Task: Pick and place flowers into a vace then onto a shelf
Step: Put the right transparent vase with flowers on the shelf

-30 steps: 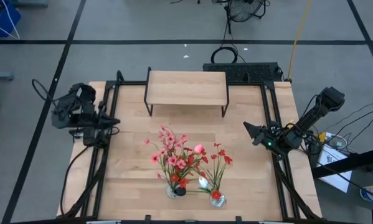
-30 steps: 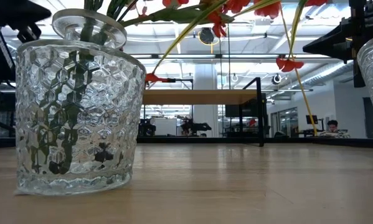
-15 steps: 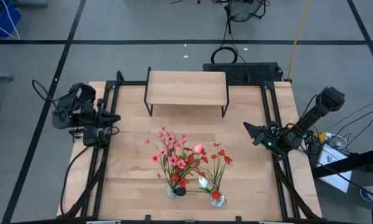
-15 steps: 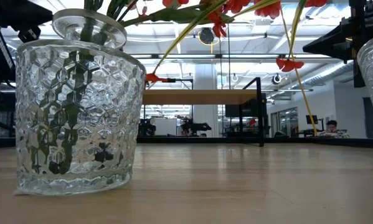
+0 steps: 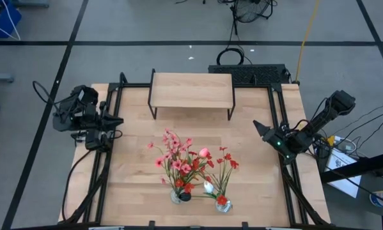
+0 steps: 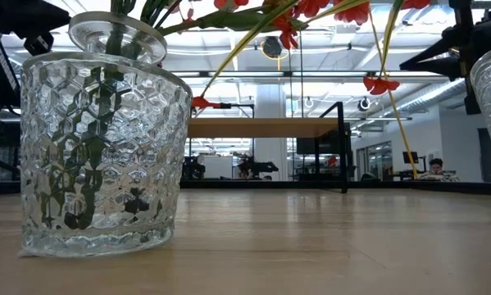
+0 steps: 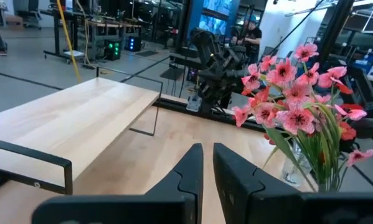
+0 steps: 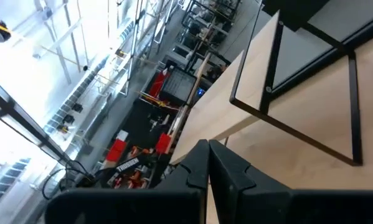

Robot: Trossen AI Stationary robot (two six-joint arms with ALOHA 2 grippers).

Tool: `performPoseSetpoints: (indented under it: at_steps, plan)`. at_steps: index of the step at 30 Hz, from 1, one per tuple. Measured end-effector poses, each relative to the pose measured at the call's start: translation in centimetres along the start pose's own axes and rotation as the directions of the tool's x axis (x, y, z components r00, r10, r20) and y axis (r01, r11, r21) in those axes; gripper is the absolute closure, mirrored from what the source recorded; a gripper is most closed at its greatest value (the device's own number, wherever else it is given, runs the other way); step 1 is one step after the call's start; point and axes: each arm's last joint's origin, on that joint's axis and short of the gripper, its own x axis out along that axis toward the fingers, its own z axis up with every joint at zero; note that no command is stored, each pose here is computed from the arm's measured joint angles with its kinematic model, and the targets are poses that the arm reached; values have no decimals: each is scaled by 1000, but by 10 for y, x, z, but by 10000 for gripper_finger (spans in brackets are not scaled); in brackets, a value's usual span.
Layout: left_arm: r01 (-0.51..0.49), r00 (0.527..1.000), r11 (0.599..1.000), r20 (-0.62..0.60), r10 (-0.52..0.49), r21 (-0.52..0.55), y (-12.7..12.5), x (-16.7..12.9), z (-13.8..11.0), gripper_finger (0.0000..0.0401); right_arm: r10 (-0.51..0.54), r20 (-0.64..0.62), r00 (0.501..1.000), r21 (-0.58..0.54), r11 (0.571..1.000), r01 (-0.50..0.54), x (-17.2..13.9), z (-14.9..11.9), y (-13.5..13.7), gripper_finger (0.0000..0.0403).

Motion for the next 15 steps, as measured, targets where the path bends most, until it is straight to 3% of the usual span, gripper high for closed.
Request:
performPoseSetpoints:
  at_steps: [4,9,12,14,15]
  plan:
    - [0,1000,1000,0,0,6,0,0,0,359,-3,3,1000,3,1000,3,0,0,0,399]
    - [-1,1000,997,1,1,82,0,0,0,359,-4,7,1000,137,991,3,1,1,1,399]
    - [-3,1000,995,2,3,96,0,0,0,359,2,7,1000,87,996,-2,2,-1,-1,399]
    - [-5,1000,995,3,5,95,0,0,0,359,73,-30,997,76,995,-70,4,-1,3,401]
    - [-9,1000,995,5,8,95,0,0,0,359,132,-64,989,3,991,-132,5,-1,6,401]
